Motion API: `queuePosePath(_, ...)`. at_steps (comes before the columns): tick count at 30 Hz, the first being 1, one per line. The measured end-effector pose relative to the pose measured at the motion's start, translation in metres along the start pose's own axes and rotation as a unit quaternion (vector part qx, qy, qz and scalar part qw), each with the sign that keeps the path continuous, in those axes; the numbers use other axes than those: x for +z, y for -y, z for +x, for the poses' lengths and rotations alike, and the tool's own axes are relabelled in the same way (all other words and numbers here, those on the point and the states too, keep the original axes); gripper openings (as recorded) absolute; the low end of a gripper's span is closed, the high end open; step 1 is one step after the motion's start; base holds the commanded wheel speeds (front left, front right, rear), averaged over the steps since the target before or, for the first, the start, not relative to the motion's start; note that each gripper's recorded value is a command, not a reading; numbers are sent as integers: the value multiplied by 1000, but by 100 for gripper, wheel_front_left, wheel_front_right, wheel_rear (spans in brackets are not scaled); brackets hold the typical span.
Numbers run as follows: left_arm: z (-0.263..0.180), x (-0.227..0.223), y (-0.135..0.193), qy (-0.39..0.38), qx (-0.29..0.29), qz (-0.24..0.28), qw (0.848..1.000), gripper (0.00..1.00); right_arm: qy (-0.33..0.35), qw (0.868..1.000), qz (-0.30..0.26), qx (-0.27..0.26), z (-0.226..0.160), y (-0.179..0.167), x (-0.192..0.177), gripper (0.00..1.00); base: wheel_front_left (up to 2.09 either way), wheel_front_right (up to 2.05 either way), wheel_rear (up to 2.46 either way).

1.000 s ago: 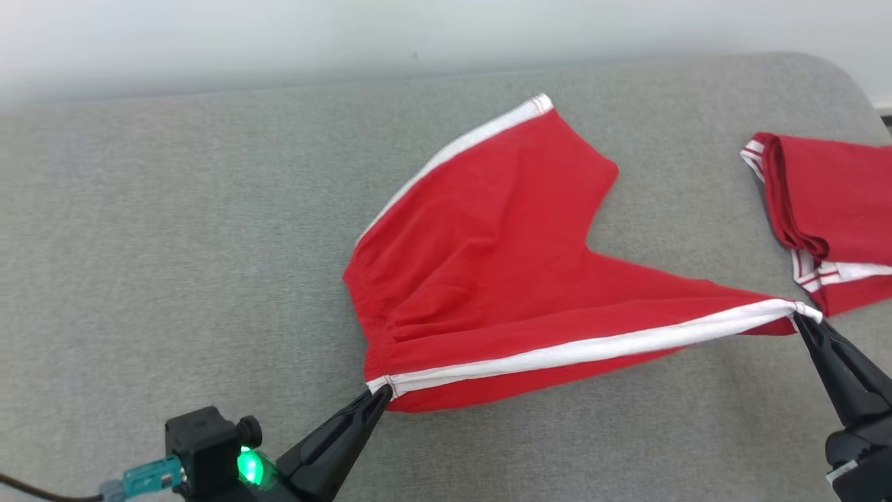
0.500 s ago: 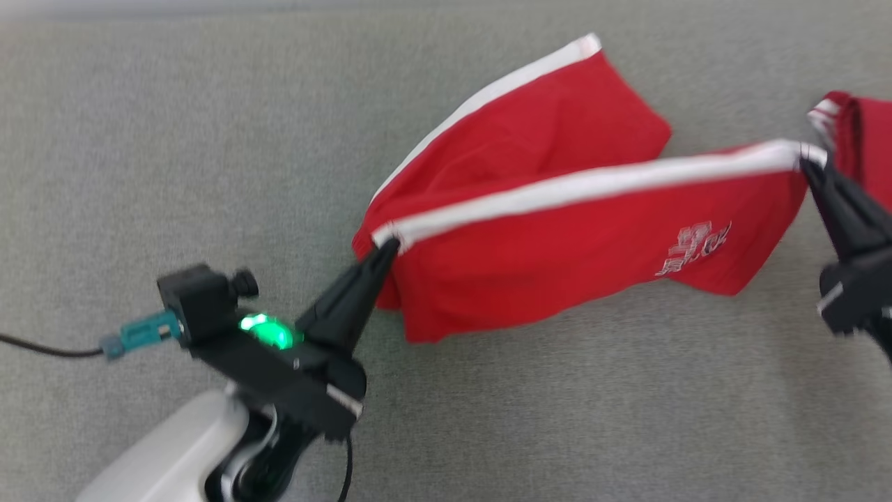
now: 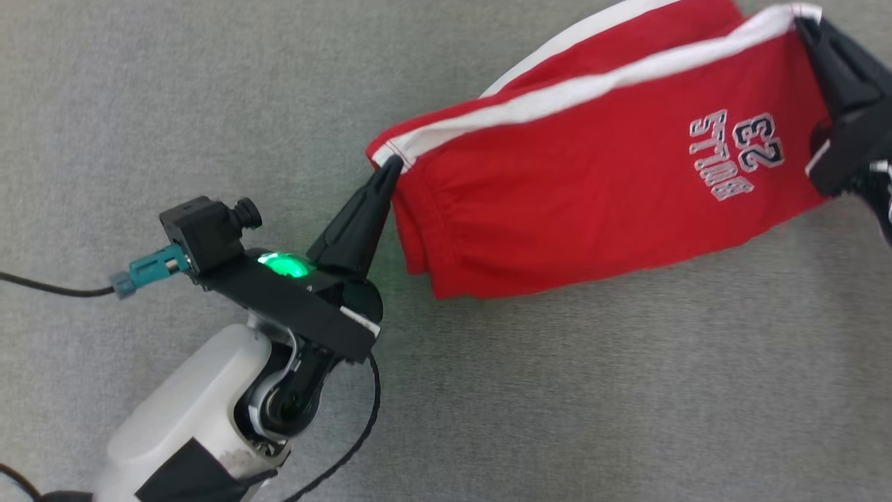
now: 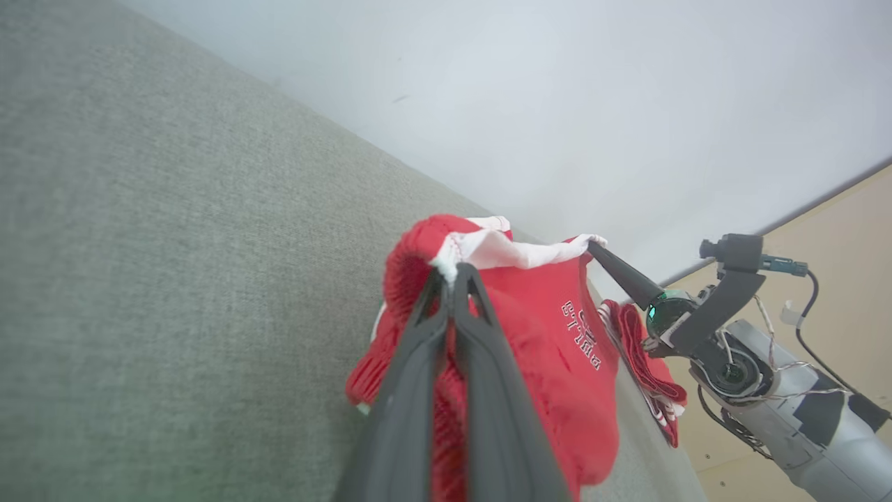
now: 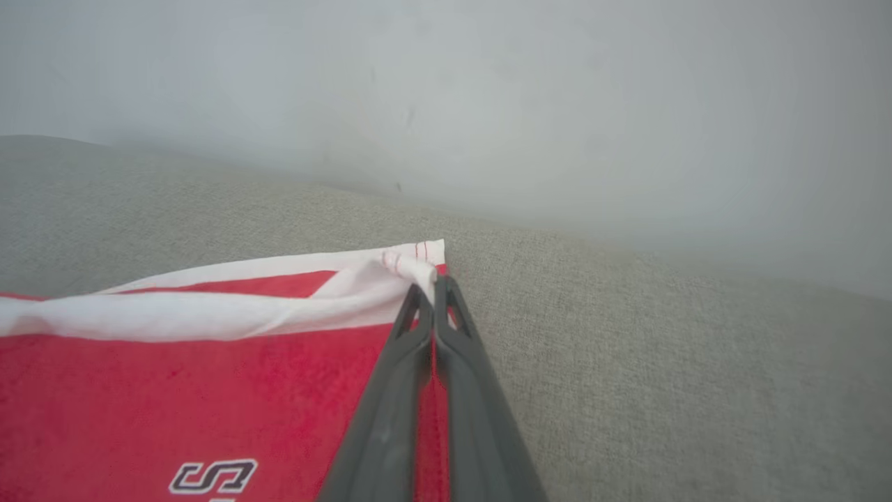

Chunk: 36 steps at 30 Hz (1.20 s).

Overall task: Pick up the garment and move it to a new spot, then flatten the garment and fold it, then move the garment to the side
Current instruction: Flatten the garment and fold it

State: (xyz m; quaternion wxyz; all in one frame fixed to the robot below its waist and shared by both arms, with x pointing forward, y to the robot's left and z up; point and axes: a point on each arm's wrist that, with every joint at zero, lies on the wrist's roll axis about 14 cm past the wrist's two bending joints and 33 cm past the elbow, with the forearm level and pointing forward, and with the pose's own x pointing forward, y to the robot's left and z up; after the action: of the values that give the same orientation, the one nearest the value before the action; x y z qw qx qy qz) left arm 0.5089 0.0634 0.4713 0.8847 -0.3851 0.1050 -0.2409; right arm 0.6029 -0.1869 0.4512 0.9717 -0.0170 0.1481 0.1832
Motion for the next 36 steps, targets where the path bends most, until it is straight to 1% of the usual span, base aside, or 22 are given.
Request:
queuePosePath(4,0,5,-17,12,24,3,1000,0,-2,1000,-6,10,24,-4,1,0,0,0,0)
queuePosePath(8,1,10,-26,22,34,7,999,0,1,1000,-10,16,42,-6,5,0,0,0,0)
queuePosePath(13,3,10,-31,22,36,15,999,0,-6,1000,-13,17,55,-5,-1,0,0,0,0)
queuePosePath(14,3,10,-33,21,37,18,999,0,-9,1000,-13,16,57,-4,-2,3,0,0,0)
queuePosePath(15,3,8,-33,18,36,23,999,5,-10,1000,-13,16,58,-4,-4,11,0,0,0)
queuePosePath(16,4,7,-34,16,36,27,999,11,-14,1000,-13,18,59,-5,-7,14,0,0,0)
queuePosePath(17,5,7,-36,15,38,29,999,21,-14,1000,-15,19,60,-6,-8,24,0,0,0)
queuePosePath(18,5,7,-37,13,40,33,999,25,-11,1000,-13,19,61,-6,-8,30,0,0,0)
queuePosePath(19,6,6,-38,13,41,35,998,29,-5,1000,-11,19,61,-7,-6,30,0,0,0)
queuePosePath(20,6,6,-38,12,42,38,998,34,3,1000,-9,18,61,-7,-4,38,0,0,0)
queuePosePath(21,6,5,-38,10,42,42,998,40,11,1000,-7,16,61,-6,-2,49,0,0,0)
queuePosePath(22,6,5,-38,9,42,46,998,60,21,1000,-7,15,60,-5,1,100,0,0,0)
queuePosePath(23,5,4,-39,8,44,50,998,86,31,999,-9,13,59,-4,3,100,0,0,0)
queuePosePath(24,5,5,-41,8,51,63,997,100,47,999,-13,13,57,-4,8,100,0,0,0)
queuePosePath(27,2,13,-47,15,70,86,994,100,77,997,-20,6,50,0,20,100,0,0,0)
queuePosePath(30,-6,22,-53,28,96,114,988,100,82,997,-17,0,39,3,18,100,0,0,0)
queuePosePath(33,-13,41,-46,53,102,176,978,100,85,996,3,-2,26,-2,13,100,0,0,0)
queuePosePath(36,-25,44,-34,71,107,221,967,100,101,994,28,-9,9,-3,16,100,0,0,0)
